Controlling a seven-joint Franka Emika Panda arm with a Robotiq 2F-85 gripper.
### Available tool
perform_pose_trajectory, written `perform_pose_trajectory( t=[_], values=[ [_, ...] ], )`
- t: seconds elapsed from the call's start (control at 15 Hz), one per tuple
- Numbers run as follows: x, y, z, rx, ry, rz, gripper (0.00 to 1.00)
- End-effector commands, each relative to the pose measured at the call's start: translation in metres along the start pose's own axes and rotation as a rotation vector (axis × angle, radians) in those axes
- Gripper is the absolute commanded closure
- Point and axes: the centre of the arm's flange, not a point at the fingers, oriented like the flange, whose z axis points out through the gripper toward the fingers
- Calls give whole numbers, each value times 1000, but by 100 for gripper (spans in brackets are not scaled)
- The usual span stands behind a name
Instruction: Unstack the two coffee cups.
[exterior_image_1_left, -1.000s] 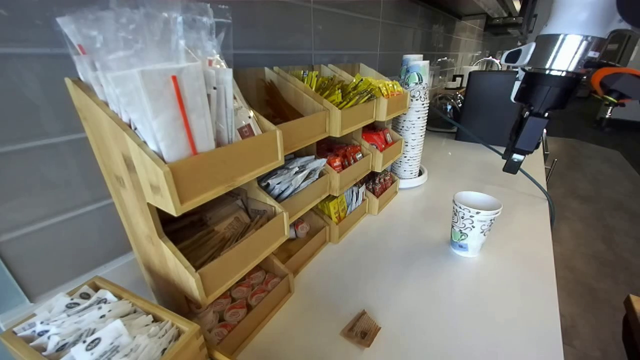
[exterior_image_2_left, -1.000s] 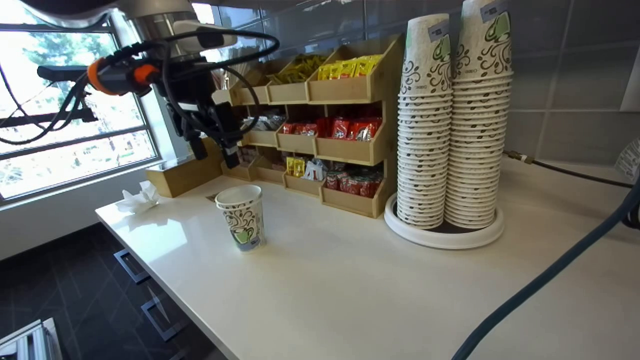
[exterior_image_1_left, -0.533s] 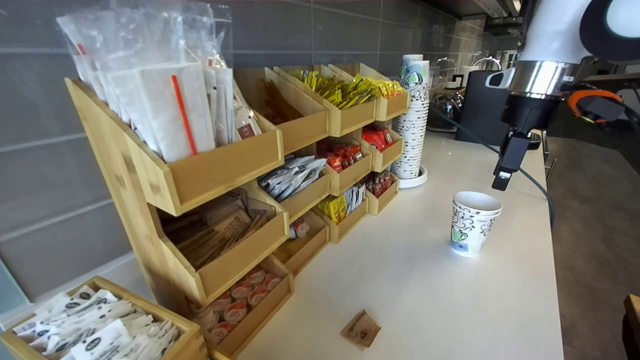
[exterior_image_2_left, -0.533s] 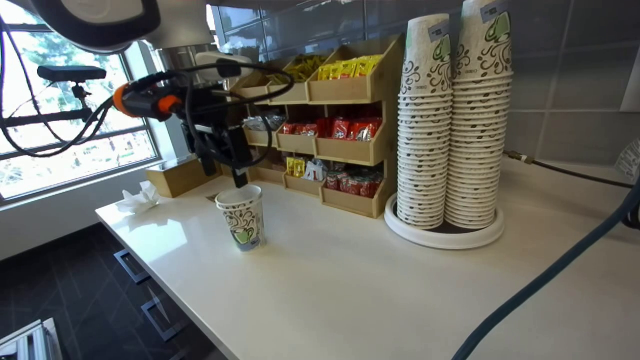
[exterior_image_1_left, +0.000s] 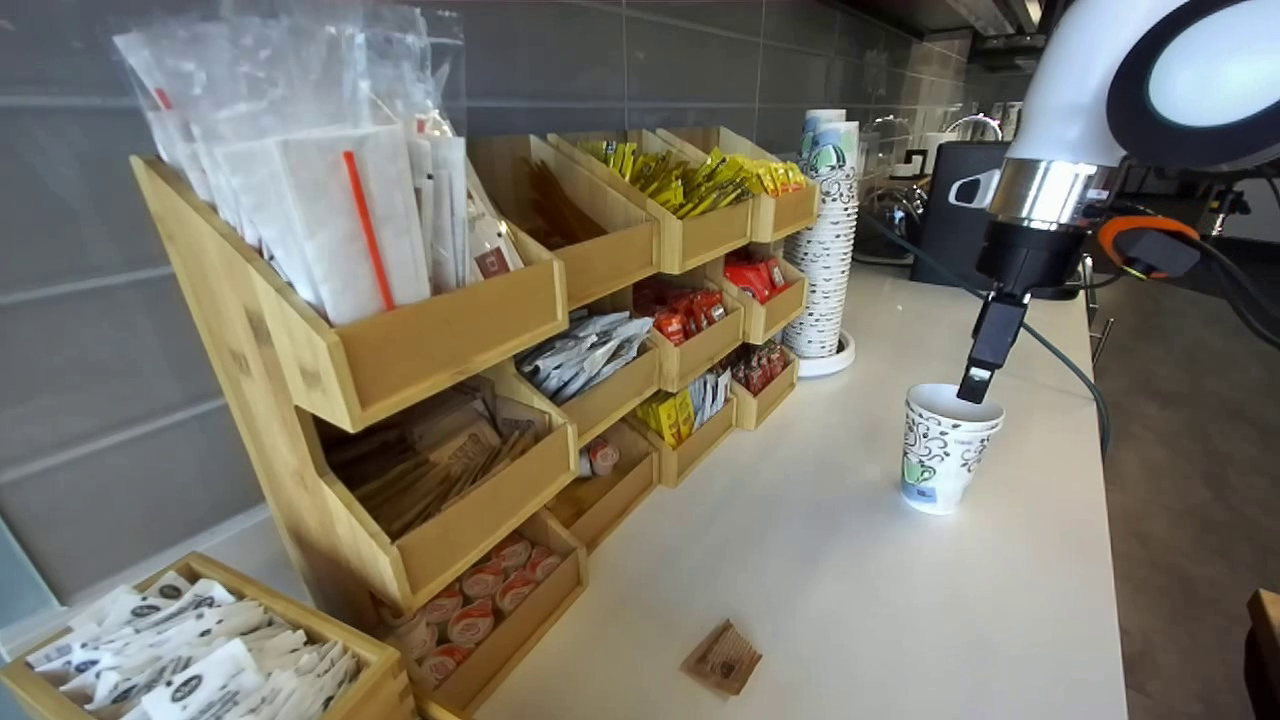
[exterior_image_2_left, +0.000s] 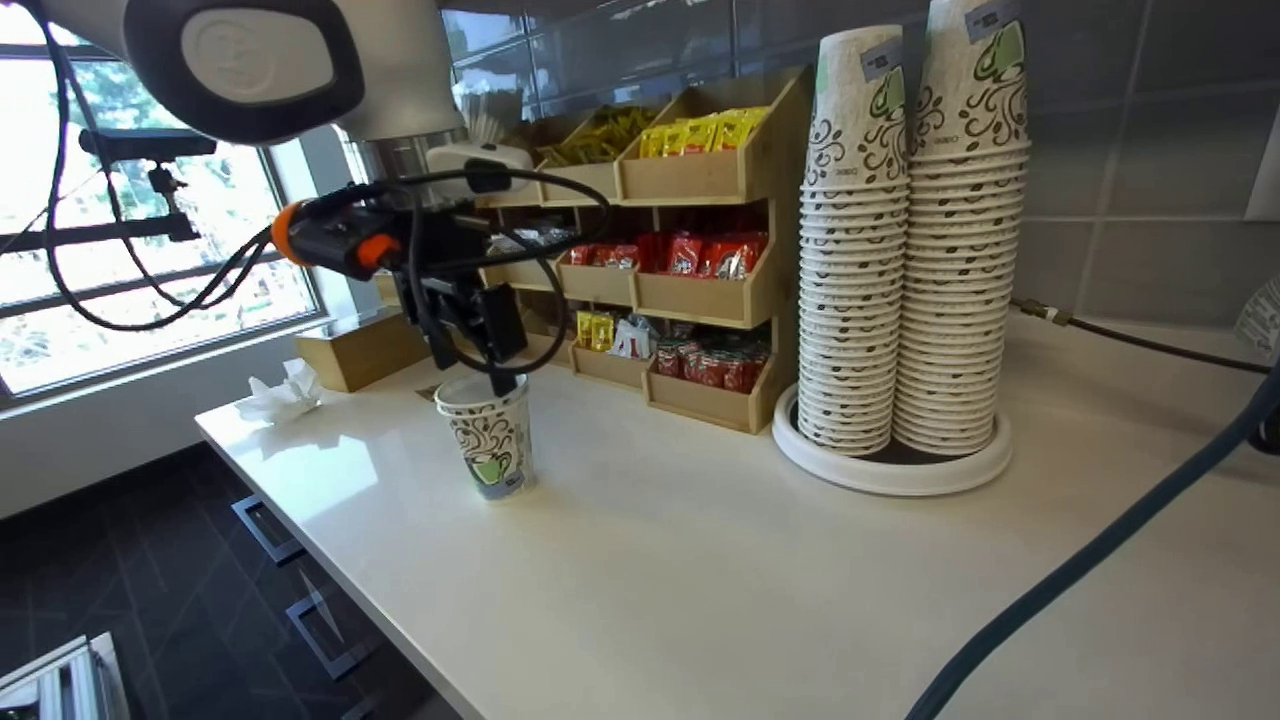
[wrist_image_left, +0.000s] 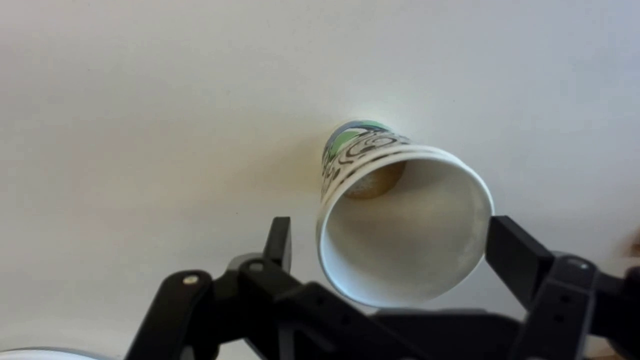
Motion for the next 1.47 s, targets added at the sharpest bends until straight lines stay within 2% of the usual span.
perform_pose_trajectory(
  t=[0.0, 0.33, 0.53, 0.6, 0.67, 0.8, 1.4],
  values=[
    [9, 3, 6, 20, 28, 15, 2],
    [10, 7, 11, 18, 34, 25, 6],
    [11, 9, 10, 18, 34, 29, 22],
    [11, 9, 10, 18, 35, 29, 25],
    [11, 9, 9, 17, 37, 29, 33],
    [12, 10, 7, 17, 40, 30, 41],
    [13, 15, 4, 13, 45, 37, 50]
  ],
)
